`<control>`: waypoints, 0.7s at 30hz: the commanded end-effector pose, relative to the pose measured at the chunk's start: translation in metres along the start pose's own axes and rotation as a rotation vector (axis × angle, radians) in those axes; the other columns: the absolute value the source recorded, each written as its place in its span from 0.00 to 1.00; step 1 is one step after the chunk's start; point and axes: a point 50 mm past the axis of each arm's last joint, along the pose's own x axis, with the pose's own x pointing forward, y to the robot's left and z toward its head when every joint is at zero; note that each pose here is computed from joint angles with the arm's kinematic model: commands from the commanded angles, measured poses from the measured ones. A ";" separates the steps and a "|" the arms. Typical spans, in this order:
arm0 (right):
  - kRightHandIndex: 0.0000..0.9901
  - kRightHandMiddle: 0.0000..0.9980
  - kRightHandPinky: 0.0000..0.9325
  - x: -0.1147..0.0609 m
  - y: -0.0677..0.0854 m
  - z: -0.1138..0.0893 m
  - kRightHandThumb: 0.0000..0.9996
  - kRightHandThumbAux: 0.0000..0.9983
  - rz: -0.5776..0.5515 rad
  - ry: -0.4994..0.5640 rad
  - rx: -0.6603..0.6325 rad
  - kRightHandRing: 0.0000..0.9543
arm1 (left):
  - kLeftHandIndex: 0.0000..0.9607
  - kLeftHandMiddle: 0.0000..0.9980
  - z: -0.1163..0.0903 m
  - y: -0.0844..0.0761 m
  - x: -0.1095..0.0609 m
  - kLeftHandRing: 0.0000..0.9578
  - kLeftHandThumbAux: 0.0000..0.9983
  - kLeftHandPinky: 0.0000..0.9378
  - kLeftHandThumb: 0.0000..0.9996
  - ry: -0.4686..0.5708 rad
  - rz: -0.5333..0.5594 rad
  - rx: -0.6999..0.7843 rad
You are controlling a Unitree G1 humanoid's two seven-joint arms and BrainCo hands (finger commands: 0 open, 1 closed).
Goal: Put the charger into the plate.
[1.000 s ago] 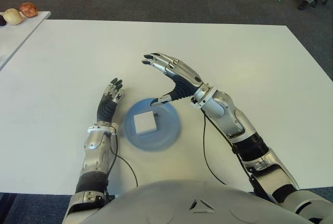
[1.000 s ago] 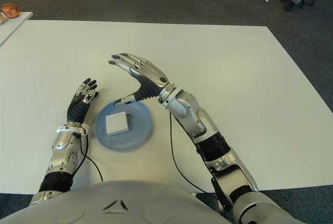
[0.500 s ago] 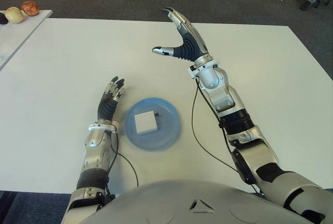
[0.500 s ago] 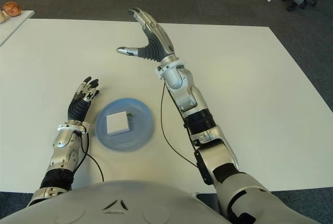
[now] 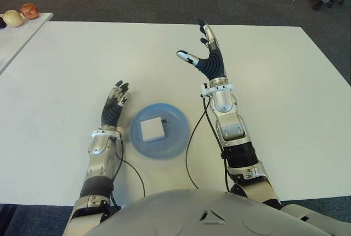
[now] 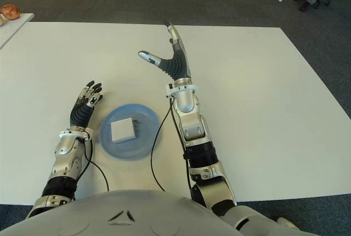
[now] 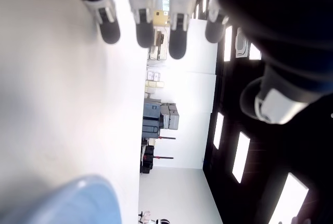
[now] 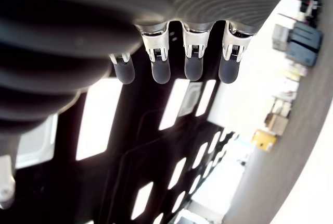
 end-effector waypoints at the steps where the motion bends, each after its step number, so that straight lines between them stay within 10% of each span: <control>1: 0.00 0.00 0.00 -0.006 0.007 -0.017 0.05 0.57 -0.034 0.089 0.085 0.00 | 0.01 0.13 -0.033 0.004 -0.020 0.09 0.54 0.00 0.00 0.180 0.038 -0.015; 21: 0.01 0.01 0.01 -0.055 0.012 -0.098 0.00 0.79 -0.116 0.340 0.334 0.00 | 0.01 0.12 -0.033 0.004 -0.021 0.08 0.54 0.00 0.00 0.176 0.041 -0.015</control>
